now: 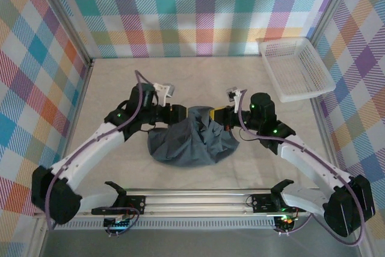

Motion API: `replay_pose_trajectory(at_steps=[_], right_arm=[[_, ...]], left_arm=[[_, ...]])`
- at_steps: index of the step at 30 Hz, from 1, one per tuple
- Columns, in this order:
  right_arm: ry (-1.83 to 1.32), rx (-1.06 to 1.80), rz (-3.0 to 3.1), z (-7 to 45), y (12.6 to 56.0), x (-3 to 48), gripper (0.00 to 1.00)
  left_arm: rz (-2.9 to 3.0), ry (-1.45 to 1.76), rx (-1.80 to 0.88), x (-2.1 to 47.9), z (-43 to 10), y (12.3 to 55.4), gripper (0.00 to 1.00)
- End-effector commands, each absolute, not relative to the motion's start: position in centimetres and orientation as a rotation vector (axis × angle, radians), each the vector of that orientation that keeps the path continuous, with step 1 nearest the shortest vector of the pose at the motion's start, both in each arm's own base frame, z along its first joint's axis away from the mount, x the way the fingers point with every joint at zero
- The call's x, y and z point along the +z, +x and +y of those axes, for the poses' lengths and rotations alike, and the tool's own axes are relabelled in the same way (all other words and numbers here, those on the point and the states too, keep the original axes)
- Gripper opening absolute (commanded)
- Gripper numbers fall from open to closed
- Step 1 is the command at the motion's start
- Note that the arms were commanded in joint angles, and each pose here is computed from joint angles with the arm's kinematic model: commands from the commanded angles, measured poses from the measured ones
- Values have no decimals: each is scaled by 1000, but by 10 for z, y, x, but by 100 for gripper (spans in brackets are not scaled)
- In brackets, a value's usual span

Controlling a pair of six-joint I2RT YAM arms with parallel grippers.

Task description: Fold the inside-out t-shirt

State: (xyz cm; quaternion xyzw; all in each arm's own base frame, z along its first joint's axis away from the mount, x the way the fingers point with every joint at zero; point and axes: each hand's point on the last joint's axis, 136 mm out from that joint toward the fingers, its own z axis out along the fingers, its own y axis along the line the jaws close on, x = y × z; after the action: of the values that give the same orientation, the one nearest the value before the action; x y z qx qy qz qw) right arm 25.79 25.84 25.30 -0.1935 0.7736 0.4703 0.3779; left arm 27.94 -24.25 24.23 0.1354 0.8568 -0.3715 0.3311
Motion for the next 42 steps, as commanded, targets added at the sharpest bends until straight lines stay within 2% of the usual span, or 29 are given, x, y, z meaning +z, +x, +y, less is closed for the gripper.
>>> replay_pose_trajectory(at_steps=[1, 5, 8, 13, 15, 20, 25, 29, 34, 38, 42], right_arm=[[-488, 1344, 1930, 266, 257, 283, 0], [-487, 1350, 1948, 269, 262, 283, 0], [-480, 1353, 1972, 271, 265, 281, 0], [-461, 1355, 1989, 271, 267, 278, 0], [-460, 1359, 1994, 271, 266, 278, 0], [-467, 1354, 1997, 270, 263, 279, 0], [-472, 1350, 1999, 269, 261, 280, 0], [-457, 1340, 2006, 267, 262, 280, 0], [-346, 1265, 2057, 256, 277, 273, 0], [-206, 1199, 2154, 235, 299, 261, 0], [-295, 1239, 2210, 244, 300, 260, 0]], left_arm=[[2125, 383, -1067, 262, -251, 257, 49], [2198, 209, -1146, 256, -272, 245, 29], [2222, 78, -1256, 255, -300, 243, 25], [2345, -307, -1156, 222, -305, 261, 26], [2339, -371, -1103, 217, -303, 270, 28], [2332, -441, -1018, 210, -302, 286, 42], [2349, -479, -940, 198, -297, 292, 45], [2385, -482, -885, 189, -295, 292, 34], [2421, -424, -812, 196, -281, 290, 0], [2351, -337, -900, 251, -257, 288, 0], [2349, -269, -988, 296, -223, 273, 0]])
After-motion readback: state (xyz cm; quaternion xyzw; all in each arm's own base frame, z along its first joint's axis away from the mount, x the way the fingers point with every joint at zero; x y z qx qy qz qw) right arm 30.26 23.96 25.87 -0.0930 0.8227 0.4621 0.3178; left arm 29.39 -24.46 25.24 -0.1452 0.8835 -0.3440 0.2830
